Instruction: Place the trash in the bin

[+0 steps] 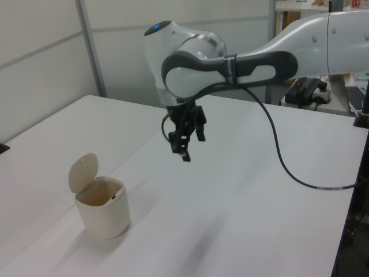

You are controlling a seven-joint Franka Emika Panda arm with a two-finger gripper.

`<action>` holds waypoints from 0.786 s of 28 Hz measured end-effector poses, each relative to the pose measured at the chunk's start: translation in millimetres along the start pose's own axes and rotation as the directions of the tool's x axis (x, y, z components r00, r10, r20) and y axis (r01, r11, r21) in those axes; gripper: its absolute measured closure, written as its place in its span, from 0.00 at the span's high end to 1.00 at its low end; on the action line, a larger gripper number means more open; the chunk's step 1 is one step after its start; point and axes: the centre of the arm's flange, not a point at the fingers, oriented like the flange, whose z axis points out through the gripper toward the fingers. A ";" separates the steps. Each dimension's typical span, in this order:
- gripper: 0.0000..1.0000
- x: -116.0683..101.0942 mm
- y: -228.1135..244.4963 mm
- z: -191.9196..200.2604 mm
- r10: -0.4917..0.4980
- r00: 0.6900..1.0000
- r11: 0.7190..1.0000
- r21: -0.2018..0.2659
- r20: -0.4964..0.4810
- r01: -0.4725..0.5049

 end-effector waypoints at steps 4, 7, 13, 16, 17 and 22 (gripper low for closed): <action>1.00 -4.4 45.8 -1.7 -0.006 1.000 1.000 0.010 0.012 0.005; 1.00 -10.9 77.9 -5.7 -0.004 1.000 1.000 0.018 0.014 0.004; 1.00 -26.6 127.8 -13.7 0.014 1.000 0.999 0.034 0.015 -0.015; 1.00 -28.9 133.8 -15.4 0.024 1.000 0.999 0.035 0.012 -0.024; 1.00 -29.1 134.5 -15.4 0.025 1.000 0.999 0.035 0.012 -0.026; 1.00 -29.2 135.1 -14.7 0.026 1.000 0.999 0.035 0.013 -0.026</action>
